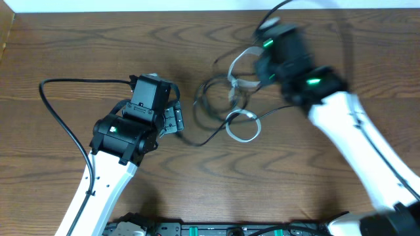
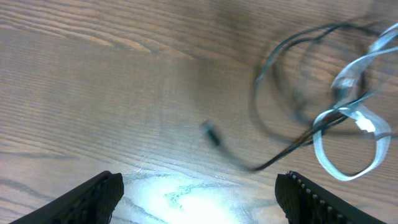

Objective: Untangle cables

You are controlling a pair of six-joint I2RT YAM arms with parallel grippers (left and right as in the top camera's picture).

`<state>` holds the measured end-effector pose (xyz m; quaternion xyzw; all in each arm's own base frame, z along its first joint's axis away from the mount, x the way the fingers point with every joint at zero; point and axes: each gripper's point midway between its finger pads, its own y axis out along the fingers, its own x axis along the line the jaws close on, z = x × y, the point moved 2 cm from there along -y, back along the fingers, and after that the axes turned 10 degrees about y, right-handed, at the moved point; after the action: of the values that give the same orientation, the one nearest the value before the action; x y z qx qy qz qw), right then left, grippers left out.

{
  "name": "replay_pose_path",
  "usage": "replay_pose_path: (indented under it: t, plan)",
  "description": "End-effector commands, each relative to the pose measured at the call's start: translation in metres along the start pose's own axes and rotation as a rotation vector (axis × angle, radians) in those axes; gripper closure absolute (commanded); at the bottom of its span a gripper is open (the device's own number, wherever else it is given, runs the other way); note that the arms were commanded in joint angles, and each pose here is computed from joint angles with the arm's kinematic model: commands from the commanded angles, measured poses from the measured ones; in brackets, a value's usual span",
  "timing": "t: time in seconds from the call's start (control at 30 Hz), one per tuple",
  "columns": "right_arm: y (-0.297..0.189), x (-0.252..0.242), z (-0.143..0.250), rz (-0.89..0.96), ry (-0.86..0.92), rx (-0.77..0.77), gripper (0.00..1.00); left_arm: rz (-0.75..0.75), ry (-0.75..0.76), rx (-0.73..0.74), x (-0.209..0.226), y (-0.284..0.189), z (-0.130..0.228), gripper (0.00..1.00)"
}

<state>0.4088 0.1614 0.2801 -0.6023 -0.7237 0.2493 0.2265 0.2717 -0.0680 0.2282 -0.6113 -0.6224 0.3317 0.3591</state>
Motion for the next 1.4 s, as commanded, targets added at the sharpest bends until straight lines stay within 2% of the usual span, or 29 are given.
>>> replay_pose_path:
  t: [0.0,0.1,0.27,0.3,0.33,0.37,0.4,0.43,0.47,0.6,0.73,0.9,1.03,1.27,1.37]
  plan:
    - [-0.039,-0.027,-0.044,-0.015,0.076,-0.128,0.99,0.001,-0.014,-0.017,0.001,-0.003,-0.006,0.16]
    - [-0.045,-0.016,-0.04,-0.146,0.083,-0.097,0.99,0.006,-0.02,-0.03,0.0,-0.003,-0.009,0.16]
    - [-0.033,-0.012,-0.01,-0.146,0.023,0.037,0.99,0.071,-0.023,-0.036,-0.011,-0.003,-0.012,0.16]
    - [-0.031,-0.011,-0.004,-0.145,0.018,0.064,0.95,0.075,-0.023,-0.038,-0.012,-0.003,-0.012,0.16]
    - [-0.03,-0.011,0.001,-0.144,0.015,0.085,0.88,0.08,-0.023,-0.038,-0.013,-0.003,-0.013,0.16]
    - [-0.029,-0.01,0.009,-0.142,0.007,0.12,0.65,0.087,-0.023,-0.04,-0.014,-0.003,-0.013,0.16]
    - [-0.028,-0.01,0.013,-0.141,-0.009,0.138,0.5,0.089,-0.024,-0.041,-0.014,-0.003,-0.013,0.16]
    - [-0.027,-0.01,0.018,-0.139,-0.036,0.158,0.28,0.091,-0.025,-0.043,-0.014,-0.003,-0.014,0.16]
    - [-0.024,-0.015,0.023,-0.108,-0.051,0.18,0.02,0.092,-0.025,-0.044,-0.015,-0.003,-0.014,0.16]
    - [-0.011,-0.037,0.034,0.051,0.04,0.228,0.01,0.092,-0.025,-0.044,-0.015,-0.003,-0.014,0.16]
    - [0.025,-0.035,0.058,0.052,0.03,0.33,0.01,0.127,-0.023,-0.044,-0.02,-0.004,-0.015,0.16]
    - [0.068,-0.002,0.12,-0.132,0.068,0.601,0.01,0.127,-0.021,-0.044,-0.02,-0.004,-0.015,0.16]
    - [0.085,0.029,0.149,-0.277,0.1,0.718,0.04,0.128,-0.021,-0.048,-0.02,-0.004,-0.016,0.16]
    - [0.112,0.066,0.186,-0.375,-0.041,0.778,0.01,0.125,-0.02,-0.036,-0.021,0.0,-0.015,0.16]
    - [0.132,0.073,0.197,-0.345,-0.084,0.759,0.04,0.12,-0.017,-0.02,-0.022,0.005,-0.014,0.16]
